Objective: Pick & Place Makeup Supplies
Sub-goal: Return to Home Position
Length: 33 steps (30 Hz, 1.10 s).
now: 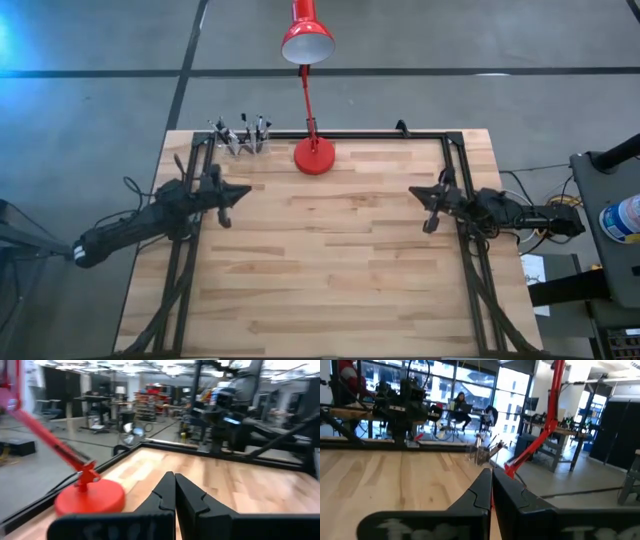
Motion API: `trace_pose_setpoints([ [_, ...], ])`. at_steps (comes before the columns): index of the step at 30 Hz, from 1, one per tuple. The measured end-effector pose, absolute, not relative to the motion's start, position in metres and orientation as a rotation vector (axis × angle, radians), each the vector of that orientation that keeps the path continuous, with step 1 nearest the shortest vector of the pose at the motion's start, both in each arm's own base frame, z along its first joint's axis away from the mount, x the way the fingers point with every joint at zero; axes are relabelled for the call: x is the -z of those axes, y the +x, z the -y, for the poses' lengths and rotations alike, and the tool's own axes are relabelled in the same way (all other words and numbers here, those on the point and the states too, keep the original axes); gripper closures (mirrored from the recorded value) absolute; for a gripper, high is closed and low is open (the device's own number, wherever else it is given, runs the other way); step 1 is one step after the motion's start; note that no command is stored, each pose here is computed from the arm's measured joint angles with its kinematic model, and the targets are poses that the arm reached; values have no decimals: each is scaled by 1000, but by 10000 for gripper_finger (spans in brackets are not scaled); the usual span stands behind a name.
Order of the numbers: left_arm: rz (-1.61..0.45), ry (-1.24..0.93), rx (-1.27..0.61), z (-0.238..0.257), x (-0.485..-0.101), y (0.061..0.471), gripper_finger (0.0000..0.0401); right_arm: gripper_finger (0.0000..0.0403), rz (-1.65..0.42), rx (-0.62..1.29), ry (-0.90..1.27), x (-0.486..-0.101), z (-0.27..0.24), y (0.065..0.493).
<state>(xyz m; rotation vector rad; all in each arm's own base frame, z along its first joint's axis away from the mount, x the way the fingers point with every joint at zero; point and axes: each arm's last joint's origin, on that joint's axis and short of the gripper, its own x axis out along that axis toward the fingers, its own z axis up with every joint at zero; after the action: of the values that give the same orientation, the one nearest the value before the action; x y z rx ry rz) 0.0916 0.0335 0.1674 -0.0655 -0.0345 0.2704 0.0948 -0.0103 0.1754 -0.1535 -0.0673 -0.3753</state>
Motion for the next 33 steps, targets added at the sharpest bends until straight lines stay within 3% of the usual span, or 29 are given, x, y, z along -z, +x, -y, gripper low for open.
trace_pose_setpoints([
  [14,7,-188,-329,-36,-163,94,401,394,-6,367,-159,-169,10,98],
  [33,15,-193,-327,-36,-164,94,401,394,-7,367,-160,-169,10,98],
])
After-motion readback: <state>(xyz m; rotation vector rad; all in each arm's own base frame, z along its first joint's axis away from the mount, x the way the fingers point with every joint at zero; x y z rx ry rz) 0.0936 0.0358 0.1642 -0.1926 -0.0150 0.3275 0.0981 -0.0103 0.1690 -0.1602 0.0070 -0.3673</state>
